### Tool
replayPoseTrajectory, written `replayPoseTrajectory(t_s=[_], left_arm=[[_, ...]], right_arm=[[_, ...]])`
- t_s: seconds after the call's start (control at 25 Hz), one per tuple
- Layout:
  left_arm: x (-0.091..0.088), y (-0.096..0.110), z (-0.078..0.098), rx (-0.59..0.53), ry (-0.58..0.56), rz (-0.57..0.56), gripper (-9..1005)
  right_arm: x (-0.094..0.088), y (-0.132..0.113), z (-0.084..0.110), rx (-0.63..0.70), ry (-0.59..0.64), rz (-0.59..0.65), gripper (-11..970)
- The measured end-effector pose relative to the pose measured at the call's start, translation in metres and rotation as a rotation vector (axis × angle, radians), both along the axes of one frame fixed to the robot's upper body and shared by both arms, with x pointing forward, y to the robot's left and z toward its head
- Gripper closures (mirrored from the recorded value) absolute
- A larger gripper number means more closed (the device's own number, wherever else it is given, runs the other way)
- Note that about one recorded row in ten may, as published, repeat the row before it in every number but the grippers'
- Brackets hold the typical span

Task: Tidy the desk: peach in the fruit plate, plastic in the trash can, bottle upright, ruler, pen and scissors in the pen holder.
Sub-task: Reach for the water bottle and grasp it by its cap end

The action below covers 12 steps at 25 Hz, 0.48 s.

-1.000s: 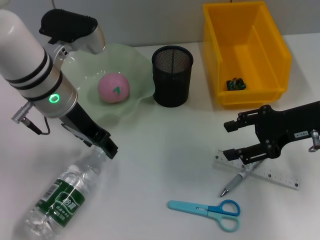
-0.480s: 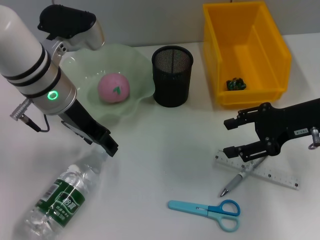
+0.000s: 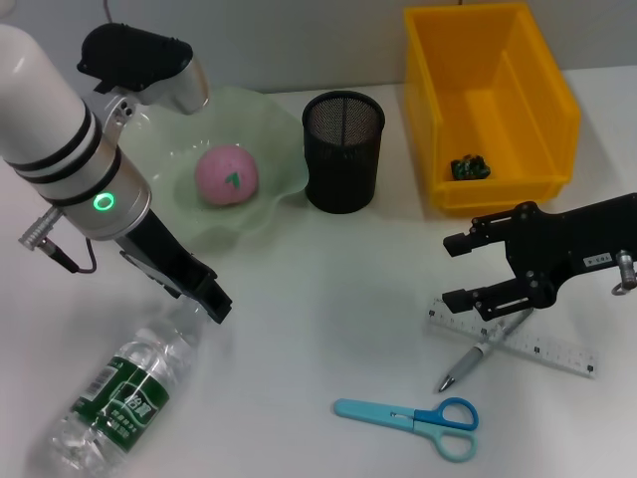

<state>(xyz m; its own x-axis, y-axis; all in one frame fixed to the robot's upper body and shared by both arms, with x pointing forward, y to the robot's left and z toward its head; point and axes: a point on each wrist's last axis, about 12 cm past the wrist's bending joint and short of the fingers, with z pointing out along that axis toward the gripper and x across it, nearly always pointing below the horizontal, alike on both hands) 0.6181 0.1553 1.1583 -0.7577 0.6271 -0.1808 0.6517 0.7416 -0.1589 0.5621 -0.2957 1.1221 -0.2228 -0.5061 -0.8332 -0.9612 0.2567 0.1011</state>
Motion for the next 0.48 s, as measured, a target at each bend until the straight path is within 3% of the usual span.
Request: replayPoseTrajectory(t_s=[0.48], left_arm=[[-0.0011, 0.0000, -0.0030, 0.004, 0.009, -0.010, 327]], right_arm=[[0.0004, 0.0022, 0.0000, 0.003, 0.001, 0.003, 218]])
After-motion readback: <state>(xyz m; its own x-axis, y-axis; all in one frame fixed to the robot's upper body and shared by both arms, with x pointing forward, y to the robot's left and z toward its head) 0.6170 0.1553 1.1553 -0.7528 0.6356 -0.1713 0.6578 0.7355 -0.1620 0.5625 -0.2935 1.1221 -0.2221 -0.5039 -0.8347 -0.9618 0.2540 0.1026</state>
